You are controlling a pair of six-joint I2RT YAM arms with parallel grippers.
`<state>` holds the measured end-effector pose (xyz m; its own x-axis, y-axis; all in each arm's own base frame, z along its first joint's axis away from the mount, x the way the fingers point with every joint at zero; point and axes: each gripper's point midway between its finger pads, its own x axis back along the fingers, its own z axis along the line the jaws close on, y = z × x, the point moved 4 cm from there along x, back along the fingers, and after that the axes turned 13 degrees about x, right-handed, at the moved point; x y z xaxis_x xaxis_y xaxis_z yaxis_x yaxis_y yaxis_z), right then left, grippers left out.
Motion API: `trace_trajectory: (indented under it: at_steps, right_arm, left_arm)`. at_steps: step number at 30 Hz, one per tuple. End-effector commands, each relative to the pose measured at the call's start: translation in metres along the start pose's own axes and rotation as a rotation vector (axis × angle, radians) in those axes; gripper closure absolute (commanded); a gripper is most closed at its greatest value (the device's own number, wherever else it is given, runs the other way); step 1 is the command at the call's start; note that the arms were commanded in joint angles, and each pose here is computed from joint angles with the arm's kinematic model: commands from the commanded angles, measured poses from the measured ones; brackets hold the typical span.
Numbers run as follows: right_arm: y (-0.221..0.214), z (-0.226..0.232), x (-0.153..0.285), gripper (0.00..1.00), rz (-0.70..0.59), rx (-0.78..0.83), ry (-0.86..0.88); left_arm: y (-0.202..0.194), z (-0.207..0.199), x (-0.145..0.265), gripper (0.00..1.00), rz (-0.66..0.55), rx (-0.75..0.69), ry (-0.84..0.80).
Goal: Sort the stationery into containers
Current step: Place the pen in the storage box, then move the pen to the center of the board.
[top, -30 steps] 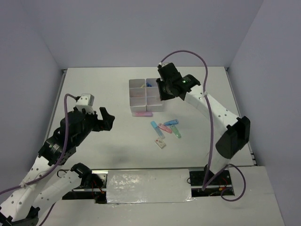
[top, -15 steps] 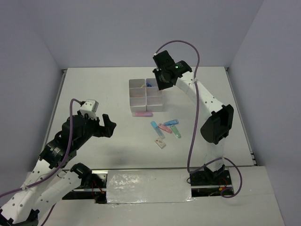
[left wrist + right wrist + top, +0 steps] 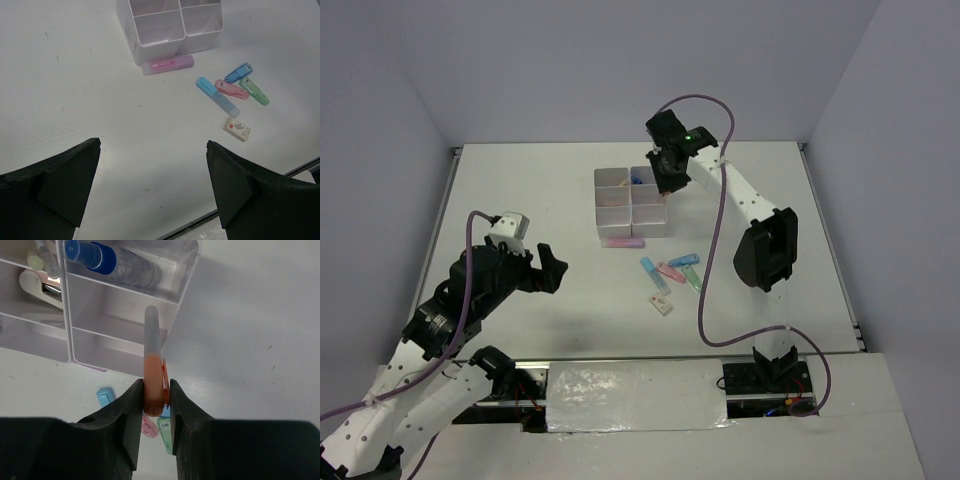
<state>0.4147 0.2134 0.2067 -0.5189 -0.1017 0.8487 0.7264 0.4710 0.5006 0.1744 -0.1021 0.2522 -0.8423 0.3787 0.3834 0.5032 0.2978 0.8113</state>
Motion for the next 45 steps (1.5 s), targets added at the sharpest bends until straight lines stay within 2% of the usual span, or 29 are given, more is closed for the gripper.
trace_trajectory:
  at_steps: [1, 4, 6, 7, 15, 16, 17, 19, 20, 21, 22, 23, 26, 28, 34, 41, 45]
  right_arm:
    - [0.005, 0.004, -0.004, 0.7, -0.02, 0.016, 0.034]
    - [0.009, 0.006, -0.003, 0.52, -0.032, 0.008, 0.047]
    - [0.013, 0.008, 0.001, 0.45, -0.052, 0.004, 0.063]
    - [0.018, 0.008, 0.009, 0.36, -0.076, -0.003, 0.073]
    - [0.023, 0.017, 0.065, 0.32, -0.234, -0.058, 0.12]
    - [0.004, 0.025, 0.072, 0.3, -0.231, -0.07, 0.137]
    - [0.011, 0.04, 0.08, 0.27, -0.319, -0.063, 0.168]
    - [-0.024, 0.062, 0.078, 0.27, -0.322, -0.068, 0.219]
    - [-0.015, 0.085, 0.086, 0.27, -0.432, -0.054, 0.304]
    - [-0.042, 0.096, 0.077, 0.27, -0.419, -0.056, 0.341]
    - [-0.035, 0.108, 0.079, 0.27, -0.518, -0.052, 0.399]
    - [-0.059, 0.117, 0.065, 0.27, -0.487, -0.05, 0.422]
    - [-0.07, 0.127, 0.044, 0.27, -0.523, -0.032, 0.455]
    - [-0.067, 0.129, 0.039, 0.27, -0.565, -0.012, 0.452]
    - [-0.074, 0.133, 0.006, 0.28, -0.573, 0.01, 0.389]
    - [-0.072, 0.134, -0.043, 0.28, -0.485, -0.038, 0.319]
    - [-0.071, 0.128, -0.057, 0.28, -0.499, -0.075, 0.273]
  left_arm:
    - [0.006, -0.005, -0.001, 0.01, -0.025, -0.024, -0.037]
    - [0.006, -0.006, -0.002, 0.01, -0.024, -0.026, -0.039]
    - [0.005, -0.006, -0.003, 0.01, -0.015, -0.028, -0.042]
    - [0.005, -0.006, -0.003, 0.01, -0.015, -0.028, -0.042]
    - [0.003, -0.005, -0.006, 0.01, -0.004, -0.017, -0.028]
    - [0.004, -0.005, -0.007, 0.01, -0.002, -0.011, -0.022]
    - [0.003, -0.005, -0.008, 0.01, 0.005, -0.006, -0.016]
    - [0.003, -0.005, -0.008, 0.01, 0.005, -0.002, -0.012]
    - [0.003, -0.005, -0.009, 0.01, 0.003, 0.004, -0.01]
    - [0.004, -0.005, -0.008, 0.01, 0.0, 0.01, -0.01]
    - [0.004, -0.004, -0.008, 0.01, -0.004, 0.014, -0.006]
    - [0.005, -0.004, -0.007, 0.01, -0.007, 0.017, -0.007]
    - [0.006, -0.003, -0.005, 0.01, -0.023, 0.018, -0.004]
    - [0.006, -0.005, -0.004, 0.01, -0.024, 0.014, -0.023]
    - [0.005, -0.008, -0.004, 0.01, -0.017, 0.005, -0.047]
    - [0.004, -0.01, -0.003, 0.01, -0.01, -0.006, -0.066]
    - [0.005, -0.012, -0.002, 0.01, -0.014, -0.01, -0.082]
